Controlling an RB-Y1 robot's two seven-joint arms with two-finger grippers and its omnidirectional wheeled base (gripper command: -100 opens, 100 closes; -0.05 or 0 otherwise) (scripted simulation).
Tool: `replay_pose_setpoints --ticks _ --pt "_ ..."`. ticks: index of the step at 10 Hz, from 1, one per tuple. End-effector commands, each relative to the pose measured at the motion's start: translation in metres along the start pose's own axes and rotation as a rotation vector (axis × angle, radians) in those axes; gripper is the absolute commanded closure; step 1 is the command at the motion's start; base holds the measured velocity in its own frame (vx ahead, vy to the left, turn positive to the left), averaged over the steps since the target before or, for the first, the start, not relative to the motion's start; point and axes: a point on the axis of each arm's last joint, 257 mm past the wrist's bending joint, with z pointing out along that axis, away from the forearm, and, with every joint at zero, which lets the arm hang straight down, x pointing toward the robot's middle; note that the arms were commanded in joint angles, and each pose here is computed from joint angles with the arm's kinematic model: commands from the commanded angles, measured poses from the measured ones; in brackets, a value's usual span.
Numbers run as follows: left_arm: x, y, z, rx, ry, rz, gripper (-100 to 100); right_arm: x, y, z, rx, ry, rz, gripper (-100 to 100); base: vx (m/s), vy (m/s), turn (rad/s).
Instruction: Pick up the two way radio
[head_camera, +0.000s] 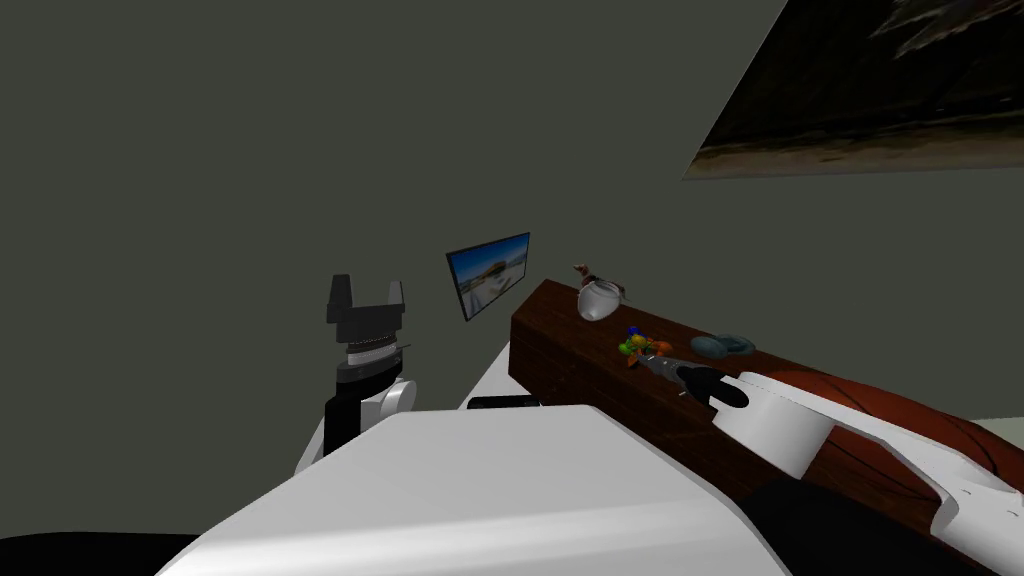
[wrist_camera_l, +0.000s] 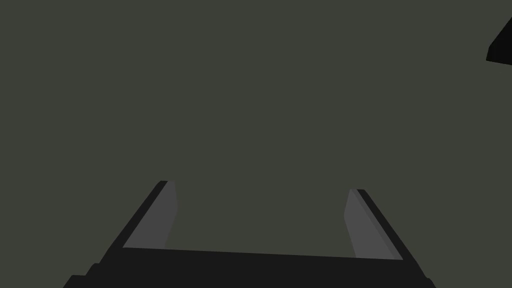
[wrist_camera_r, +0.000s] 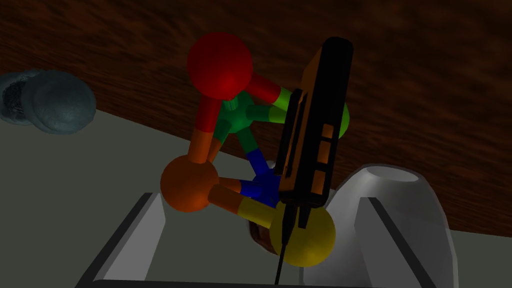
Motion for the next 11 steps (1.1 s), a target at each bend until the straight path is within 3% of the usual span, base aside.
replay_pose_setpoints --ticks 1,8,9,10,11 --pt "0.0 0.0 0.0 0.0 0.0 0.0 0 0.005 -0.012 0.003 0.015 0.002 0.016 -100 -0.005 0.015 0.152" --pt "0.0 0.0 0.0 0.0 0.0 0.0 0 0.024 -0.061 0.011 0.071 0.01 0.071 -100 -0.022 0.025 0.116" --pt "0.0 0.0 0.0 0.0 0.0 0.0 0 0.022 -0.056 0.01 0.068 0.01 0.066 -100 -0.007 0.007 0.01" --pt "0.0 0.0 0.0 0.0 0.0 0.0 0 0.022 -0.056 0.01 0.067 0.009 0.069 100 0.0 0.0 0.0" --pt "0.0 0.0 0.0 0.0 0.0 0.0 0 0.022 -0.055 0.01 0.064 0.009 0.068 100 0.001 0.008 0.014"
